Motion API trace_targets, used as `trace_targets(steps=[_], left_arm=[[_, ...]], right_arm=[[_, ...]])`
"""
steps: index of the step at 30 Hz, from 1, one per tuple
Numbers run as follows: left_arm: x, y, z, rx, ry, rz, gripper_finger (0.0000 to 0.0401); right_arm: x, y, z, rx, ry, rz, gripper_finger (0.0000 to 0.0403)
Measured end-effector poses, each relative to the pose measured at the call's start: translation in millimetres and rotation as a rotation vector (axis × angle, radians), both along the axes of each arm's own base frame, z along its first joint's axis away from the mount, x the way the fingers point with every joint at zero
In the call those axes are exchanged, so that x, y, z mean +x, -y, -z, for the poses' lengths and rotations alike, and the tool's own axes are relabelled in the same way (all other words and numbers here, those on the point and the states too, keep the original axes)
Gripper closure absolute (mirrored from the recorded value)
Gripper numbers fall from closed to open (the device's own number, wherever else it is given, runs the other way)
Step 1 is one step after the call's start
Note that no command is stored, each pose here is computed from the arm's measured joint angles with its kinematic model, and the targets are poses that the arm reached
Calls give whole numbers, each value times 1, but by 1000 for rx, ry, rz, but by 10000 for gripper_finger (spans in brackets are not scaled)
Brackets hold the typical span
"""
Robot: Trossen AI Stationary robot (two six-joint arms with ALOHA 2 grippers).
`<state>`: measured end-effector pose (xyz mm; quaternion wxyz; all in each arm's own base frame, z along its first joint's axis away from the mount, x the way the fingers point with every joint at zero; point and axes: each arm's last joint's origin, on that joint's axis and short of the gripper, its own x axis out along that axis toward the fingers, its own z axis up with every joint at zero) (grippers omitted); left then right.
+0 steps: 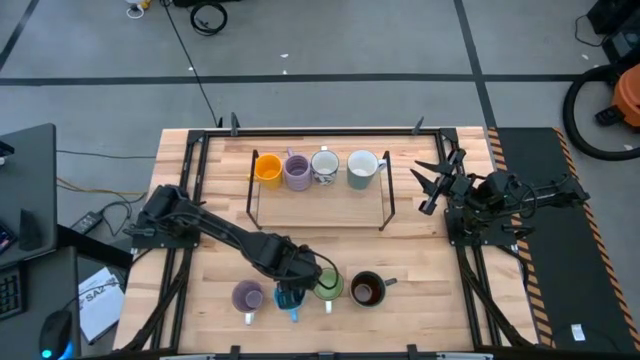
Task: Place coffee mugs
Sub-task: Put the blue mug on the shelf
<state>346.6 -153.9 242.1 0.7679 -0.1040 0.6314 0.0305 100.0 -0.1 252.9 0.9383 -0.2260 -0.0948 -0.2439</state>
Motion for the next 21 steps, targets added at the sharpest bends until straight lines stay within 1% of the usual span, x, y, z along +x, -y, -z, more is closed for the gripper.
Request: trace_targets(steps=[9, 17, 21], left_arm=[[4, 3, 11, 9, -19, -6, 254], [6, 4, 23, 26, -68, -9, 292], [7, 4, 29, 32, -85, -10, 322]], right_arm=[[0, 0, 0, 1, -1, 8, 293], [0, 0, 0, 1, -1, 8, 293], [0, 0, 0, 1, -2, 5, 293]])
